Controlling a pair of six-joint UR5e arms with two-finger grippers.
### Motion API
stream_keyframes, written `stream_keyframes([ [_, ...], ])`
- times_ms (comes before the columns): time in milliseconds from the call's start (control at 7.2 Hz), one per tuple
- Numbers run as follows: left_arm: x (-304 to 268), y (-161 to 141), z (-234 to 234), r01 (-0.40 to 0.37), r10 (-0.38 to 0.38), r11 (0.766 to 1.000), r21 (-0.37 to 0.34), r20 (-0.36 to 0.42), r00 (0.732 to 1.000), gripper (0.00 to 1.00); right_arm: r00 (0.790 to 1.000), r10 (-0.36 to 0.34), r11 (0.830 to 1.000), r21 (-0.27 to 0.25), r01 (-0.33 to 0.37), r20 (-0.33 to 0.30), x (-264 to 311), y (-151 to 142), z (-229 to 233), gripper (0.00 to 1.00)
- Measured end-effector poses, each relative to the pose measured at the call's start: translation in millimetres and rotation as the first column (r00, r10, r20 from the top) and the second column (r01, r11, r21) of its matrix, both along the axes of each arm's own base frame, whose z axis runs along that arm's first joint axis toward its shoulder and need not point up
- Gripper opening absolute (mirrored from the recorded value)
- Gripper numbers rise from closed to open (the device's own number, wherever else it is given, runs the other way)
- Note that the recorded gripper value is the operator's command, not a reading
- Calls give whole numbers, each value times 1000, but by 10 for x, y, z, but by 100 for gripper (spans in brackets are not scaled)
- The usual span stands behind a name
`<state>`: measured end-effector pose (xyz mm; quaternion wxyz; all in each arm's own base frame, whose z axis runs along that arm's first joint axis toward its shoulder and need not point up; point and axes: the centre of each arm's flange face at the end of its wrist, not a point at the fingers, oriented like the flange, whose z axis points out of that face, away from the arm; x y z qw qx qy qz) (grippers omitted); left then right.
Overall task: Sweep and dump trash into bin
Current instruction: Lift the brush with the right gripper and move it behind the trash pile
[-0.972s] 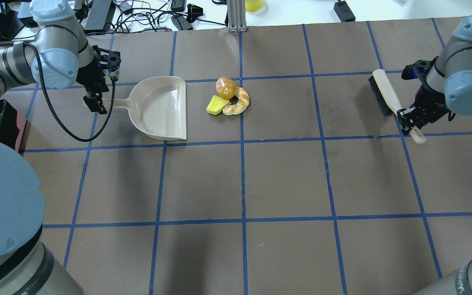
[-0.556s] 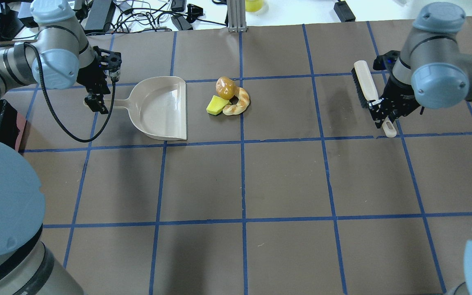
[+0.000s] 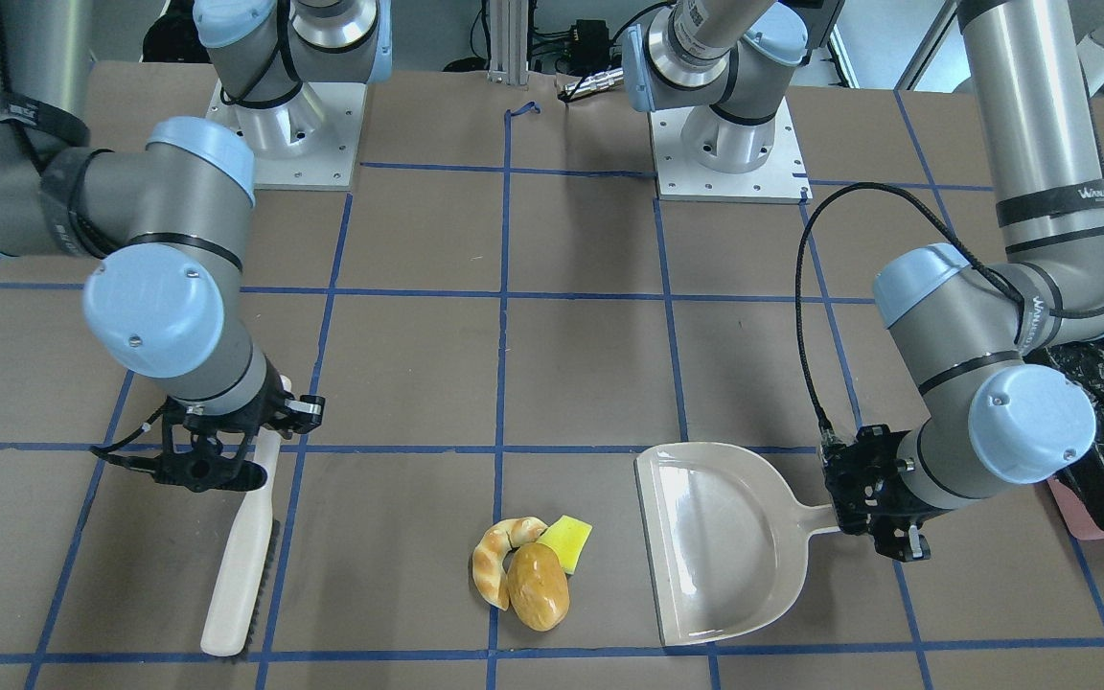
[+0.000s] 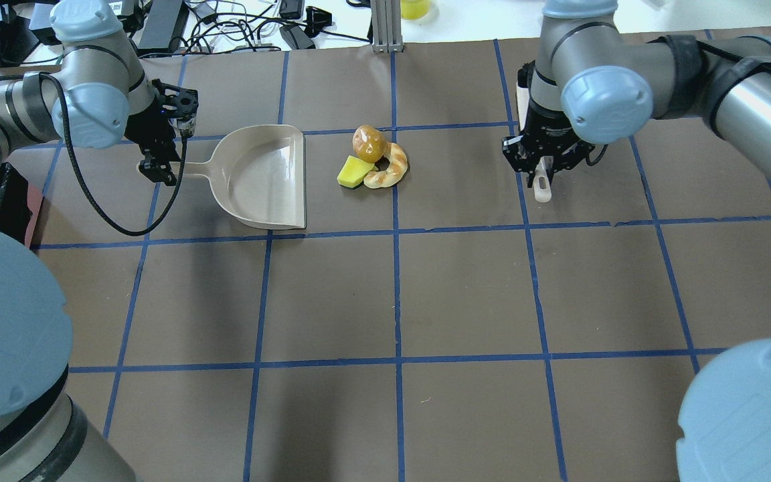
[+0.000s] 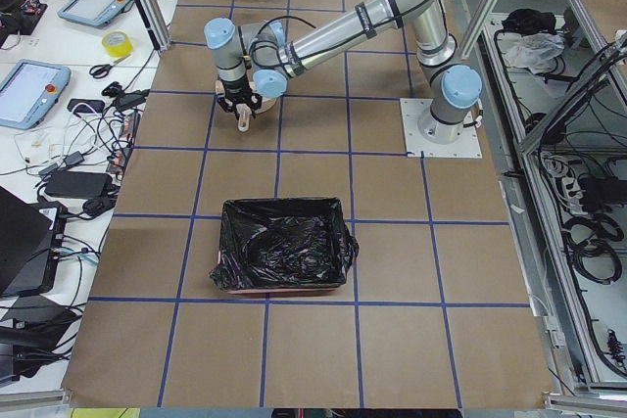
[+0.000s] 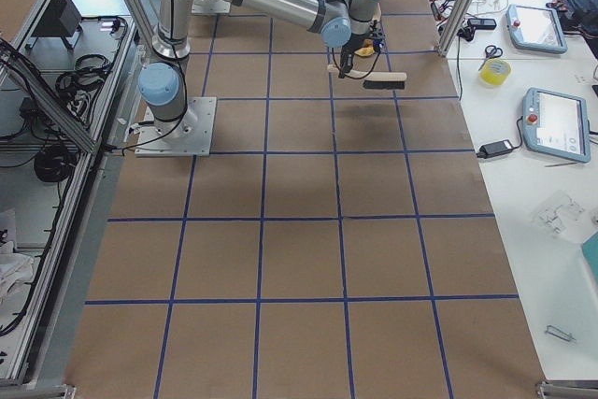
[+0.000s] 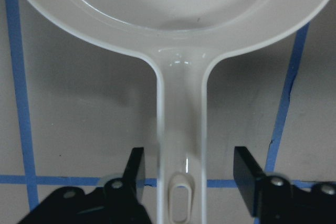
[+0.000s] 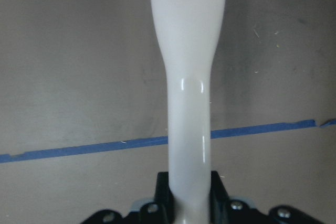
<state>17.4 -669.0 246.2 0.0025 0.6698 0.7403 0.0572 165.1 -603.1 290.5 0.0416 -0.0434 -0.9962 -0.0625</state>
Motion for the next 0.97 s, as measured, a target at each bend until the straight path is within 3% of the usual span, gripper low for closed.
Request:
stream_keyframes([
  [278, 27, 2, 9, -2, 2, 1000, -1, 1, 1000, 6, 998, -56, 998, -2, 56, 18, 498, 33, -40, 5],
  [417, 31, -1, 26, -2, 2, 1000, -4, 2, 1000, 0, 998, -59, 998, 21, 59, 17, 711, 71, -83, 4],
  [694, 24, -18, 56, 0, 1, 1000, -8, 5, 1000, 0, 1000, -5, 993, 119, 7, -19, 1173, 116, -187, 4],
  [972, 14, -39, 55, 1, -1, 1000, -2, 8, 1000, 0, 998, 54, 986, 162, -47, -40, 1545, 154, -256, 4],
])
